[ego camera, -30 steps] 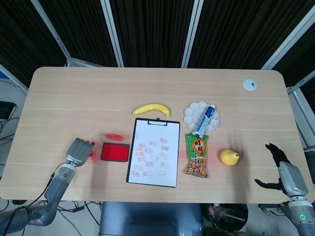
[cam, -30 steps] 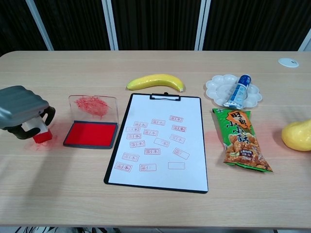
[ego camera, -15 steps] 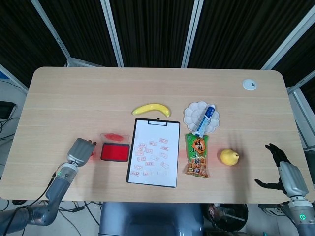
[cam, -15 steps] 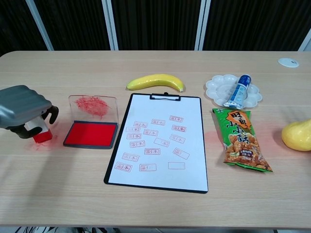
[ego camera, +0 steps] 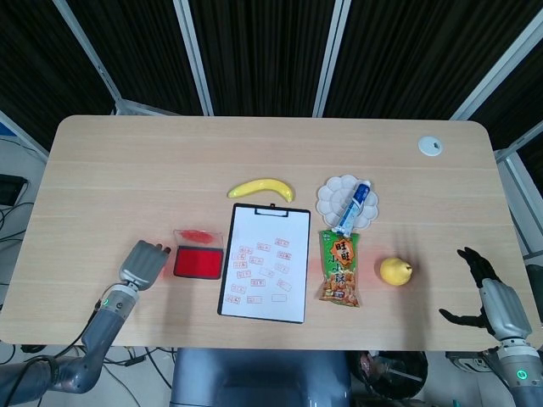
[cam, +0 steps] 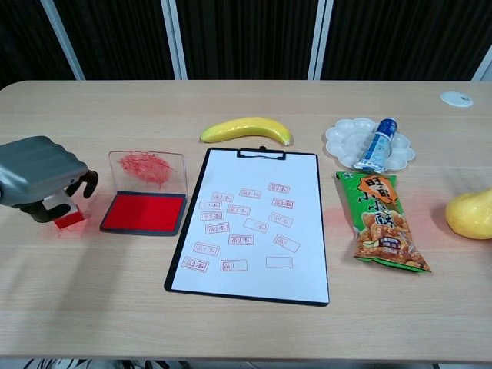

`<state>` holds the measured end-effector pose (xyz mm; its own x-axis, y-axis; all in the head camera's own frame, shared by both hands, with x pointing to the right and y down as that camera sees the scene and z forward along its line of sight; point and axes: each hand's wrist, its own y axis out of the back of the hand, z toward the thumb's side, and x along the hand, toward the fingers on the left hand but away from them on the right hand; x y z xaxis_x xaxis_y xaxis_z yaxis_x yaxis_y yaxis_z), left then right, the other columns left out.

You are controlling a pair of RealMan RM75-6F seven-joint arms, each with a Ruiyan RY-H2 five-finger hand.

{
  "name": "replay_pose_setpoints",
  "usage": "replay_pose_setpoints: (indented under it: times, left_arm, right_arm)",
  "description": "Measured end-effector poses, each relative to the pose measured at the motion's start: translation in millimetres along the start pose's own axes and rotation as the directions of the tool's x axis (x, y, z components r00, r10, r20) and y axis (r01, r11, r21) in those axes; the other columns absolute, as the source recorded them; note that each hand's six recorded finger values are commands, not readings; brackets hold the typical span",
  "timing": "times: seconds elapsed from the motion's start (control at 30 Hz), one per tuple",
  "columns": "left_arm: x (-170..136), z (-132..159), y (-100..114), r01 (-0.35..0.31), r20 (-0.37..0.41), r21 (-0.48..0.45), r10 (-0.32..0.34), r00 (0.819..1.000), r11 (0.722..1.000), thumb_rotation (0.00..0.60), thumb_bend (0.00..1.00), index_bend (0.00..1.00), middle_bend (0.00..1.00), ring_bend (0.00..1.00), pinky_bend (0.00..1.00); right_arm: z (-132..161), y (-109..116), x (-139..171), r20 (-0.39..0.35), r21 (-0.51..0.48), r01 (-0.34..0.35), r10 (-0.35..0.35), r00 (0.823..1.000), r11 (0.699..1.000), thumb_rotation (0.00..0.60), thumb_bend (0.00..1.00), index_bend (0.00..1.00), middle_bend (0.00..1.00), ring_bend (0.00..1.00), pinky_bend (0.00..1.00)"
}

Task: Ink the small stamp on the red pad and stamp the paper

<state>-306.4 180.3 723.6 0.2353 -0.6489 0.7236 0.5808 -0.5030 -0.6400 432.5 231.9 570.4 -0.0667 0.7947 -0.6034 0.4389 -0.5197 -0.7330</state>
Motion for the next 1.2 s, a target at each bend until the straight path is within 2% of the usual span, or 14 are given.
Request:
replay_pose_setpoints:
  times: [0.13, 0.23, 0.27, 0.33, 0.4, 0.5, 0.63, 0.7, 0.83, 0.9, 1.0, 1.1, 1.2]
  left_arm:
    - [-0.5, -2.4, 1.2, -0.004, -0.008, 0.000, 0.004, 1.000, 1.000, 0.600, 0.40, 0.34, 0.41, 0.85, 1.00]
    - [-0.8, -6.0, 4.7, -0.015, -0.022, -0.011, 0.015, 1.000, 1.000, 0.600, 0.35, 0.28, 0.37, 0.81, 0.96]
    - [-0.8, -7.3, 6.1, -0.020, -0.026, -0.016, 0.020, 0.999, 1.000, 0.600, 0.32, 0.25, 0.34, 0.76, 0.91]
    - [-2.1, -11.4, 11.0, -0.036, -0.041, -0.031, 0.034, 0.999, 0.999, 0.600, 0.25, 0.16, 0.25, 0.61, 0.74]
    - [-5.3, -16.2, 17.1, -0.056, -0.056, -0.052, 0.053, 0.997, 0.997, 0.600, 0.19, 0.05, 0.13, 0.40, 0.52]
    - [-14.4, -23.5, 28.7, -0.101, -0.080, -0.104, 0.092, 0.992, 0.990, 0.600, 0.16, 0.00, 0.03, 0.21, 0.32]
    - [-32.3, -36.3, 44.5, -0.190, -0.115, -0.184, 0.171, 0.979, 0.964, 0.600, 0.13, 0.00, 0.00, 0.04, 0.13]
    - [-43.3, -45.2, 50.9, -0.242, -0.136, -0.223, 0.216, 0.967, 0.944, 0.600, 0.13, 0.00, 0.00, 0.01, 0.07]
    - [-63.6, -61.2, 56.7, -0.329, -0.173, -0.298, 0.288, 0.942, 0.896, 0.600, 0.09, 0.00, 0.00, 0.00, 0.03]
    - [-75.9, -71.6, 55.2, -0.367, -0.204, -0.338, 0.313, 0.928, 0.867, 0.600, 0.08, 0.00, 0.00, 0.00, 0.01]
    - [-95.0, -87.3, 48.2, -0.414, -0.246, -0.358, 0.343, 0.906, 0.837, 0.600, 0.07, 0.00, 0.00, 0.00, 0.00]
    - [-116.0, -104.1, 35.3, -0.451, -0.284, -0.342, 0.367, 0.886, 0.825, 0.600, 0.07, 0.00, 0.00, 0.00, 0.00]
    - [-134.8, -116.8, 19.1, -0.461, -0.308, -0.310, 0.371, 0.876, 0.831, 0.600, 0.07, 0.00, 0.00, 0.00, 0.00]
  right_arm:
    - [0.0, -0.1, 0.0, 0.000, 0.001, -0.001, 0.001, 1.000, 1.000, 0.600, 0.05, 0.11, 0.00, 0.00, 0.22]
    - [0.1, -0.2, 0.1, 0.000, 0.001, -0.001, 0.001, 1.000, 1.000, 0.600, 0.05, 0.11, 0.00, 0.00, 0.22]
    - [-0.1, -0.1, 0.1, 0.000, 0.001, -0.001, 0.001, 1.000, 1.000, 0.600, 0.05, 0.11, 0.00, 0.00, 0.22]
    - [-0.2, 0.1, 0.2, 0.000, 0.001, 0.000, 0.000, 1.000, 1.000, 0.600, 0.05, 0.11, 0.00, 0.00, 0.22]
    - [-0.2, 0.3, 0.3, 0.000, 0.003, 0.002, -0.002, 1.000, 1.000, 0.600, 0.05, 0.11, 0.00, 0.00, 0.22]
    - [-0.4, 0.5, 0.4, -0.001, 0.007, 0.003, -0.003, 1.000, 1.000, 0.600, 0.05, 0.11, 0.00, 0.00, 0.22]
    - [-0.1, 0.1, 0.3, -0.003, 0.015, 0.004, -0.004, 1.000, 1.000, 0.600, 0.05, 0.11, 0.00, 0.00, 0.22]
    - [0.1, 0.2, 0.5, -0.006, 0.022, 0.006, -0.006, 1.000, 1.000, 0.600, 0.05, 0.11, 0.00, 0.00, 0.22]
    - [-0.3, 1.1, 0.7, -0.008, 0.034, 0.015, -0.015, 1.000, 0.999, 0.600, 0.05, 0.11, 0.00, 0.00, 0.22]
    - [-0.1, 1.5, 0.8, -0.011, 0.042, 0.019, -0.019, 1.000, 0.999, 0.600, 0.05, 0.11, 0.00, 0.00, 0.22]
    - [0.9, 2.2, 1.0, -0.021, 0.061, 0.030, -0.029, 0.999, 0.998, 0.600, 0.05, 0.11, 0.00, 0.00, 0.22]
    - [2.7, 3.1, 1.2, -0.037, 0.085, 0.048, -0.045, 0.998, 0.995, 0.600, 0.05, 0.11, 0.00, 0.00, 0.22]
    - [3.4, 3.0, 1.9, -0.045, 0.104, 0.061, -0.056, 0.997, 0.993, 0.600, 0.05, 0.11, 0.00, 0.00, 0.22]
